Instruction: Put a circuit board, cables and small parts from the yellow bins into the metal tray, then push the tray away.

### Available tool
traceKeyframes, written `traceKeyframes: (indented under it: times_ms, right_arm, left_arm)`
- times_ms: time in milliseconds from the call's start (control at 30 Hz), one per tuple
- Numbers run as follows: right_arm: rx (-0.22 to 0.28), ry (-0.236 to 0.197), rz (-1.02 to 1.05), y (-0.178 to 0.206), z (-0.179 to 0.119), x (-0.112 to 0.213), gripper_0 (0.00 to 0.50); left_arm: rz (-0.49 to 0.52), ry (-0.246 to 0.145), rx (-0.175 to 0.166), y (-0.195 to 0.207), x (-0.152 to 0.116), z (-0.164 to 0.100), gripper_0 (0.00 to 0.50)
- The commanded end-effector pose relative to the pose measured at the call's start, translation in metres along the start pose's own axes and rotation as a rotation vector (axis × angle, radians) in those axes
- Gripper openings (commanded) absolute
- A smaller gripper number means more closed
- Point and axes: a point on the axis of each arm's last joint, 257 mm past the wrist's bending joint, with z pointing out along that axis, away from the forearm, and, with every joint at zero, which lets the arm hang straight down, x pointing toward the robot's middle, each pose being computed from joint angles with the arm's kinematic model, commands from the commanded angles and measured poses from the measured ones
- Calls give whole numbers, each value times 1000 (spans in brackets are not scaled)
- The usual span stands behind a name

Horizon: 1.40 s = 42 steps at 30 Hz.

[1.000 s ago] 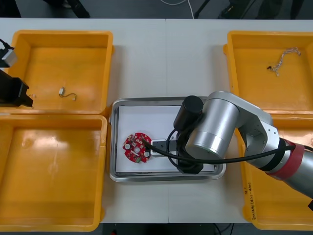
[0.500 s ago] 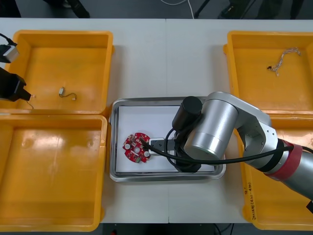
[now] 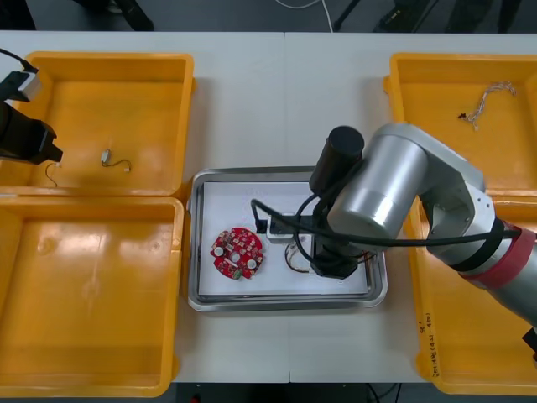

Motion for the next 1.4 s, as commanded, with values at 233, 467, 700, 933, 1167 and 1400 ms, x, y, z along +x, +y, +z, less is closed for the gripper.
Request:
traceKeyframes:
  times_ms: [233,467,700,933,1167,1400]
  right_arm:
    - [31,-50,98,-51,-91,-10,500]
    - [47,-137,237,-83,-130,14,500]
    - [99,-154,503,-112,-162,57,500]
    - [206,-136,806,-141,-179,94,500]
    - [228,-132,1080,-162,-177,124,500]
    - [232,-115,1265,-186,-180,165,500]
  left_arm:
    - [141,-77,-80,28,-34,-4,500]
    - [151,-89,-90,36,-34,11,500]
    - [179,-91,-103,39,-31,27,500]
    - [189,-85,-109,45,-25,38,500]
    - [193,-85,-110,50,-23,42,500]
    - [186,-80,-97,53,-17,48,500]
